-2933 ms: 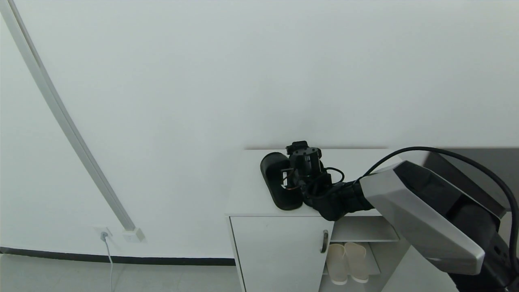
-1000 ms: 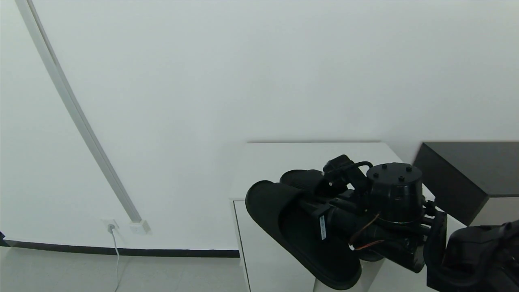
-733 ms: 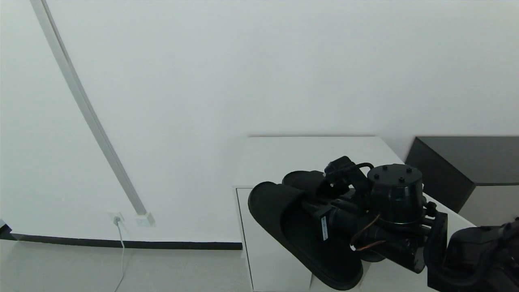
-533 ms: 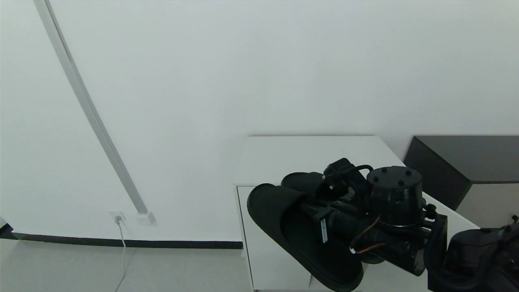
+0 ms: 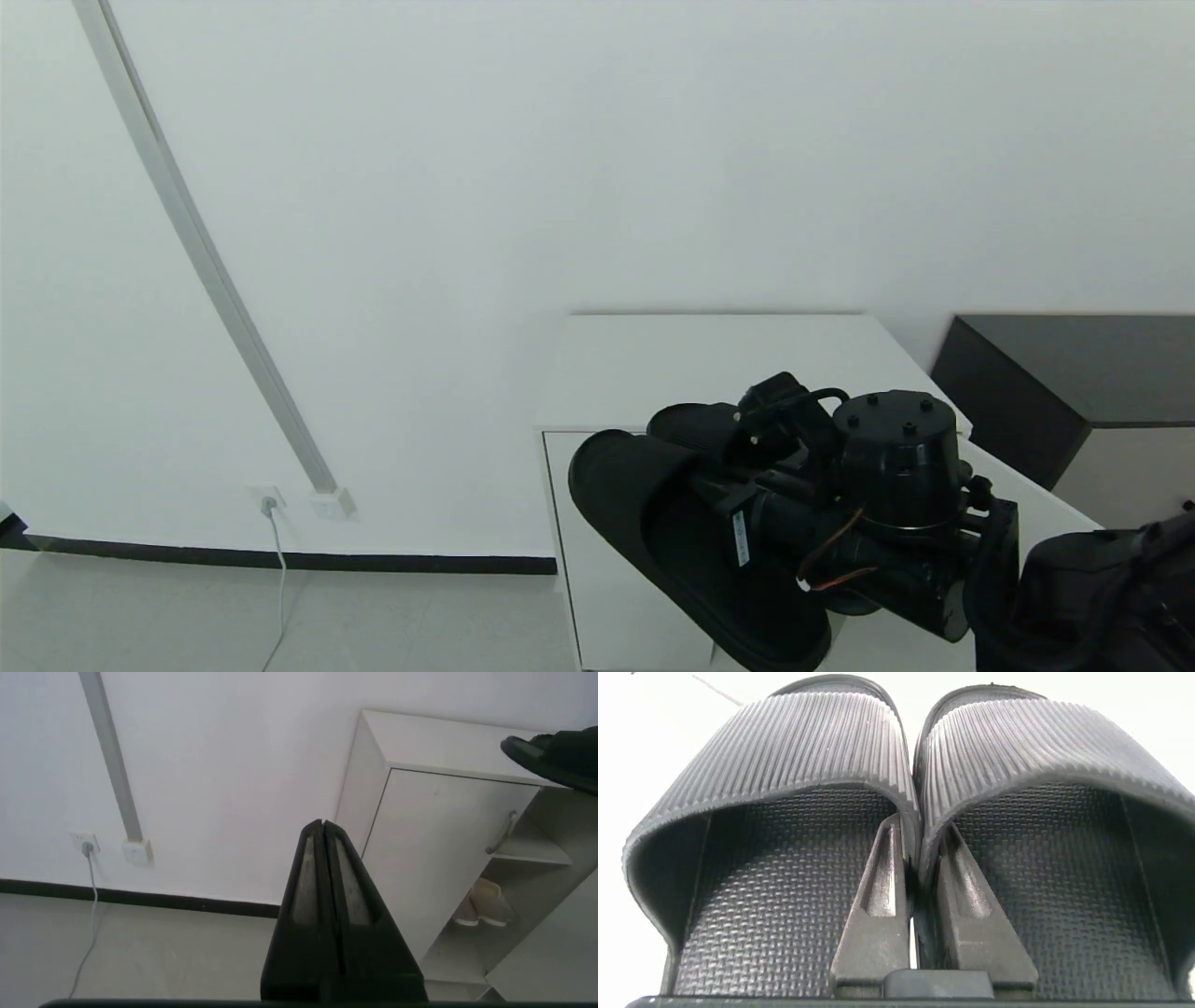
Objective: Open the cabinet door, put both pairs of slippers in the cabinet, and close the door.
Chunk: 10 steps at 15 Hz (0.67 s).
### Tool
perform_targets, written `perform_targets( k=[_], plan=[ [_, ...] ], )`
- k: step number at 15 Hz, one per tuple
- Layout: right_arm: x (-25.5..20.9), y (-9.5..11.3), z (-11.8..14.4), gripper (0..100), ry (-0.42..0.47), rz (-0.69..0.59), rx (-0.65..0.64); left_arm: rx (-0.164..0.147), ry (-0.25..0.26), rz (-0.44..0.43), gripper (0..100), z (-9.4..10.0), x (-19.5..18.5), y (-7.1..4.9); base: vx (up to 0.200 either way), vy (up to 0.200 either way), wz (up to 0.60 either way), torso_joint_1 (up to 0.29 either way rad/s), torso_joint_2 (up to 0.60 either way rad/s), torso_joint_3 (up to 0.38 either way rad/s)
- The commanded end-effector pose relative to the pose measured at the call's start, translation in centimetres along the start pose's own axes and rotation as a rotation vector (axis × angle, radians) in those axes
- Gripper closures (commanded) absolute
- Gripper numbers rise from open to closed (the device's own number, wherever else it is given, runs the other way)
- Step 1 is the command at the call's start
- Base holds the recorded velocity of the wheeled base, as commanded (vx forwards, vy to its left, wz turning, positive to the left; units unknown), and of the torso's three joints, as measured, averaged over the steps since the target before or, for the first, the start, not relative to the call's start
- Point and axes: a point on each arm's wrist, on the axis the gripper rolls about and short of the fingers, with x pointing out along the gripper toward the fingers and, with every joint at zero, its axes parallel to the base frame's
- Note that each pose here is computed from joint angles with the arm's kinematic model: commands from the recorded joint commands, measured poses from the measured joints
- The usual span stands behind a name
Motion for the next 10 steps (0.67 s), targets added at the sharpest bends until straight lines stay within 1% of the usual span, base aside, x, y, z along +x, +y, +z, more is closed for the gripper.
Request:
perform_targets(
  k=[1, 10],
  plan=[
    [0.13, -0.02, -0.13, 100, 0.005, -0.001, -0.001, 0.000, 0.002, 0.001, 100, 0.00, 0.01, 0.00, 0.000, -0.200, 0.00, 0.017, 0.00, 0.002],
    [0.26, -0.11, -0.21, 100, 0.008, -0.004, 0.003, -0.002, 0.002, 0.001, 100, 0.00, 0.01, 0.00, 0.000, -0.200, 0.00, 0.004, 0.00, 0.001]
  ],
)
